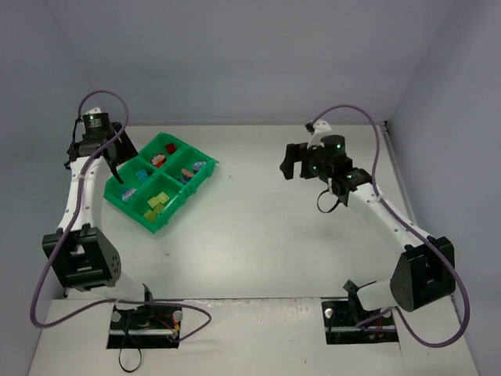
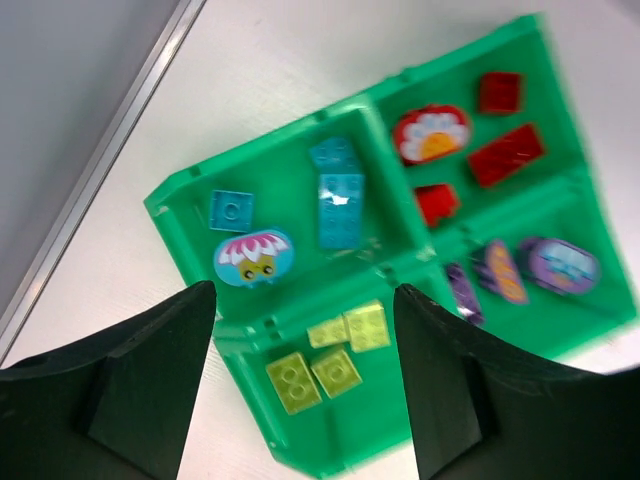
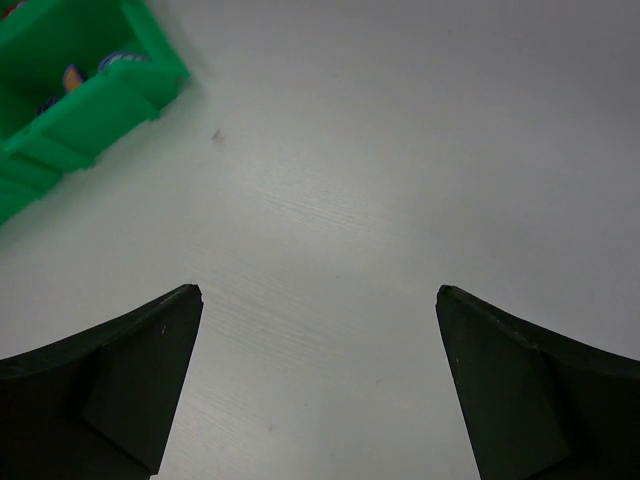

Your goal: Sort the legos into containers by color

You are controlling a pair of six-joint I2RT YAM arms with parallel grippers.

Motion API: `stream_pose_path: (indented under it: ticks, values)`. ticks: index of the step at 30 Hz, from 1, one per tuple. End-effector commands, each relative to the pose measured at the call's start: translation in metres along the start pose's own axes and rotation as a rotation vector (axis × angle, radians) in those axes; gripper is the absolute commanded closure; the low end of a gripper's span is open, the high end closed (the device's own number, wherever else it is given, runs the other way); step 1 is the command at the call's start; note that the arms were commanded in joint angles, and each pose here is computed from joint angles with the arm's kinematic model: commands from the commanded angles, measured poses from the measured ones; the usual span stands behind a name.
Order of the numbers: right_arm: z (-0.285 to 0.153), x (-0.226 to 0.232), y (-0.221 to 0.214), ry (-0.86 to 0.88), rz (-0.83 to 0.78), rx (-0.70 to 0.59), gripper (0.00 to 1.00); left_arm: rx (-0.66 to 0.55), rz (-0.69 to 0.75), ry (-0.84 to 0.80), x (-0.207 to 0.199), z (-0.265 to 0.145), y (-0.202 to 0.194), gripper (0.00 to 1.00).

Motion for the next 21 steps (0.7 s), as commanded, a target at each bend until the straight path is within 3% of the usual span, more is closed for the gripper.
stream_pose_path:
  ticks: [1,5,7,10,12,15,21]
  values:
    - [-0.017,-0.037,0.041,-0.196,0.233,-0.062,0.0,-0.108,0.019,-0.183,-0.032,-0.073,0.019,0.34]
    - [-0.029,-0.052,0.06,-0.168,0.24,-0.076,0.0,-0.115,0.182,-0.289,-0.066,-0.121,-0.001,0.34]
    - [-0.037,-0.057,0.069,-0.151,0.177,-0.105,0.0,-0.134,0.203,-0.334,-0.069,-0.145,-0.003,0.34]
    - [-0.054,-0.065,0.079,-0.223,0.225,-0.135,0.0,-0.174,0.194,-0.414,-0.065,-0.18,-0.004,0.33]
    - [-0.072,-0.072,0.088,-0.247,0.24,-0.155,0.0,-0.231,0.176,-0.46,-0.055,-0.208,-0.001,0.24]
    - [-0.093,-0.072,0.091,-0.292,0.204,-0.179,0.0,-0.309,0.142,-0.502,-0.035,-0.238,-0.004,0.22]
    - [-0.13,-0.064,0.086,-0.39,0.179,-0.219,0.0,-0.449,0.059,-0.43,0.023,-0.264,-0.02,0.21]
Point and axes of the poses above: each gripper's point midway between its finger pads, its own z axis out along the fingers, its own x axis along the line the jaws close on, y = z × x, the point moved 5 cm from there along -z, back along the fingers, and after that the axes turned 14 degrees about -z, right-handed, at the moved point
